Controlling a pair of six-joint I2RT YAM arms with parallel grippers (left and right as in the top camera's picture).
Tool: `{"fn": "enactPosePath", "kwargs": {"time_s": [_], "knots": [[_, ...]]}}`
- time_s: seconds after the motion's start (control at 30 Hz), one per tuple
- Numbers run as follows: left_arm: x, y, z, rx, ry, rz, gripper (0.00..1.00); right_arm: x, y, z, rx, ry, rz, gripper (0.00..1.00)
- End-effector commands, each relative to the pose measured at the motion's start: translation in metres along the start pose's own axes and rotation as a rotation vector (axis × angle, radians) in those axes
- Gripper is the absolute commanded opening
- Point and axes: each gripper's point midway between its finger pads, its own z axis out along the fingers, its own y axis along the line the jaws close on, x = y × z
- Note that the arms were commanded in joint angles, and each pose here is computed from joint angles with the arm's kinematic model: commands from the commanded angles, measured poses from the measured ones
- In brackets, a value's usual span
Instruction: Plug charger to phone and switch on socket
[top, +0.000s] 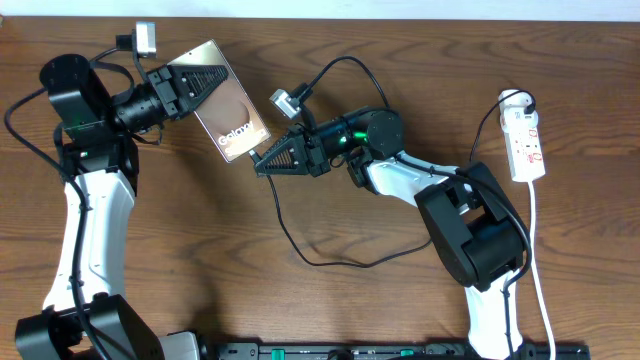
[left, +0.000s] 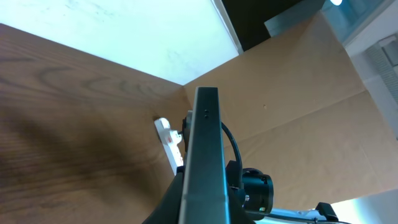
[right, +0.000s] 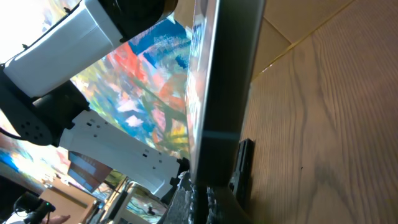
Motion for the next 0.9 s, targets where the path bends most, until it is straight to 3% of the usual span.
{"fn": "enactPosePath", "kwargs": {"time_s": [0.0, 0.87], "knots": [[0.0025, -0.0109, 0.0011, 0.038, 0.034, 0.043, 0.07, -0.0138, 0.0059, -0.0055, 0.004, -0.057, -0.034, 0.01], [0.0082, -0.0141, 0.0089, 0.052, 0.055, 0.065, 0.08, -0.0142, 0.0074, -0.0007, -0.004, -0.061, -0.017, 0.01]]}}
